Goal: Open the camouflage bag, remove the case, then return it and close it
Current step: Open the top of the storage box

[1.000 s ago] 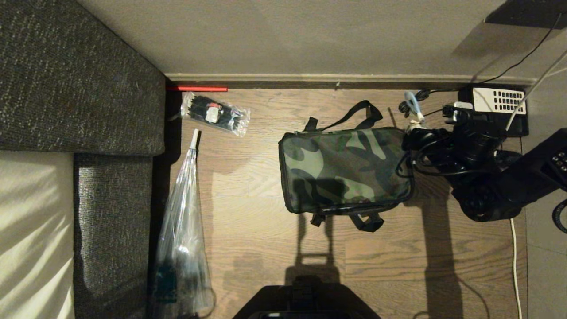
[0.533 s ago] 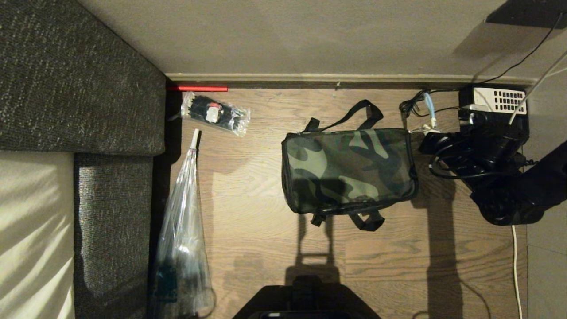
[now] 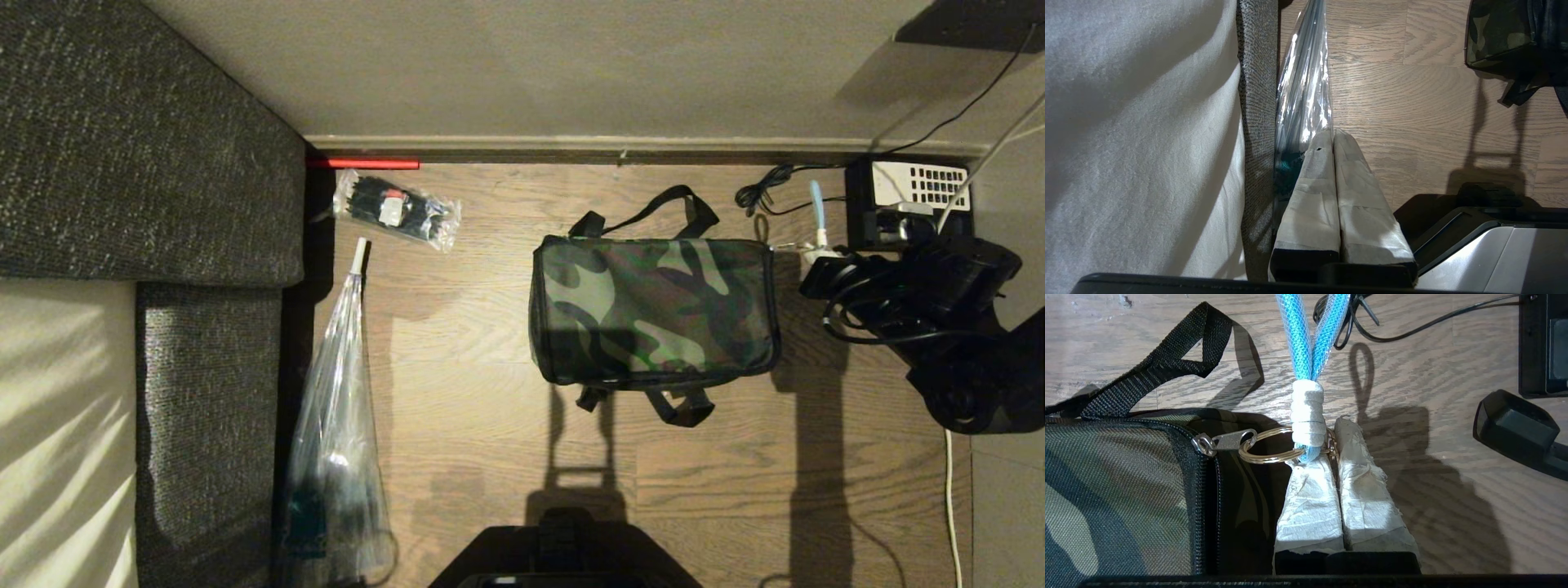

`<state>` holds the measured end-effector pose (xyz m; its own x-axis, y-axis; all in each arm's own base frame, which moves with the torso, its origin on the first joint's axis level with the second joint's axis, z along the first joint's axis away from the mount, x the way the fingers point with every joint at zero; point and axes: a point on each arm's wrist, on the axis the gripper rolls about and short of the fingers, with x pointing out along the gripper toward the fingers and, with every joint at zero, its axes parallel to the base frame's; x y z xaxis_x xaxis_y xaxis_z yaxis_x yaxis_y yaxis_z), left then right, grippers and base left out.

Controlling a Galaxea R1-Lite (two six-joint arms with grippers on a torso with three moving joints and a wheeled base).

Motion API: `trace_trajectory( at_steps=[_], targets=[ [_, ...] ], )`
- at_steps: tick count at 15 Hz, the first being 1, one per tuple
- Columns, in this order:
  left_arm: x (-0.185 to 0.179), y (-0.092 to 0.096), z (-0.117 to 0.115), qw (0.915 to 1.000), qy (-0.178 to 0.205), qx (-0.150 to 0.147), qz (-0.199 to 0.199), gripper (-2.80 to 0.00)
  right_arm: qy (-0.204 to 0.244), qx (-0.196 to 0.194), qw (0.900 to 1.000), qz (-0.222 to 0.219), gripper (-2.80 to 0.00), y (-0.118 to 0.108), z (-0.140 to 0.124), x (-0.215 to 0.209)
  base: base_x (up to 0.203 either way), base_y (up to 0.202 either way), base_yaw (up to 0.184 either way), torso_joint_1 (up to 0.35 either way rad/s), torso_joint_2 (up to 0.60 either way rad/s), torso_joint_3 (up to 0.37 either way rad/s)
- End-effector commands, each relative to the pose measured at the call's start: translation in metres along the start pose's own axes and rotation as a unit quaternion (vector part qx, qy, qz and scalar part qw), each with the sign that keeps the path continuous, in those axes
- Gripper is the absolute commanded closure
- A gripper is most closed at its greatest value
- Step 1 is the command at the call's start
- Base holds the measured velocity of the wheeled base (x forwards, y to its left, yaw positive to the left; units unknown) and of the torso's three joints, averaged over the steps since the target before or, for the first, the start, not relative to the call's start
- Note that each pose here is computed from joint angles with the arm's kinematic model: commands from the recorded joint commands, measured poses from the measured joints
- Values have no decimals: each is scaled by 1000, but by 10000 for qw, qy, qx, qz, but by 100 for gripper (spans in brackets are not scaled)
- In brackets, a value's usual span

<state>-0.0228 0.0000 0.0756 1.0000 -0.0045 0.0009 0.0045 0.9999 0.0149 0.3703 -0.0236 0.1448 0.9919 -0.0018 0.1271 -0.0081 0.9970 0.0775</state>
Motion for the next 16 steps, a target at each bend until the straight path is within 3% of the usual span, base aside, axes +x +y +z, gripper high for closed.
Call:
trace_trajectory(
  at_steps=[1, 8, 9, 16],
  targets=[
    [0, 0, 0, 10000, -3, 2, -1, 0, -8, 26, 10000, 70, 0, 5, -1, 0, 0, 0, 0, 0, 0, 0],
    [0, 0, 0, 10000, -3, 2, -1, 0, -168, 14, 9992, 370, 0, 27, -3, 15, 0, 0, 0, 0, 0, 0],
    [0, 0, 0, 10000, -3, 2, -1, 0, -168, 0, 9991, 383, -280, 27, -3, 15, 0, 0, 0, 0, 0, 0],
    [0, 0, 0, 10000, -3, 2, -1, 0, -168, 74, 9991, 370, -280, 26, 0, 11, 0, 0, 0, 0, 0, 0]
  ],
)
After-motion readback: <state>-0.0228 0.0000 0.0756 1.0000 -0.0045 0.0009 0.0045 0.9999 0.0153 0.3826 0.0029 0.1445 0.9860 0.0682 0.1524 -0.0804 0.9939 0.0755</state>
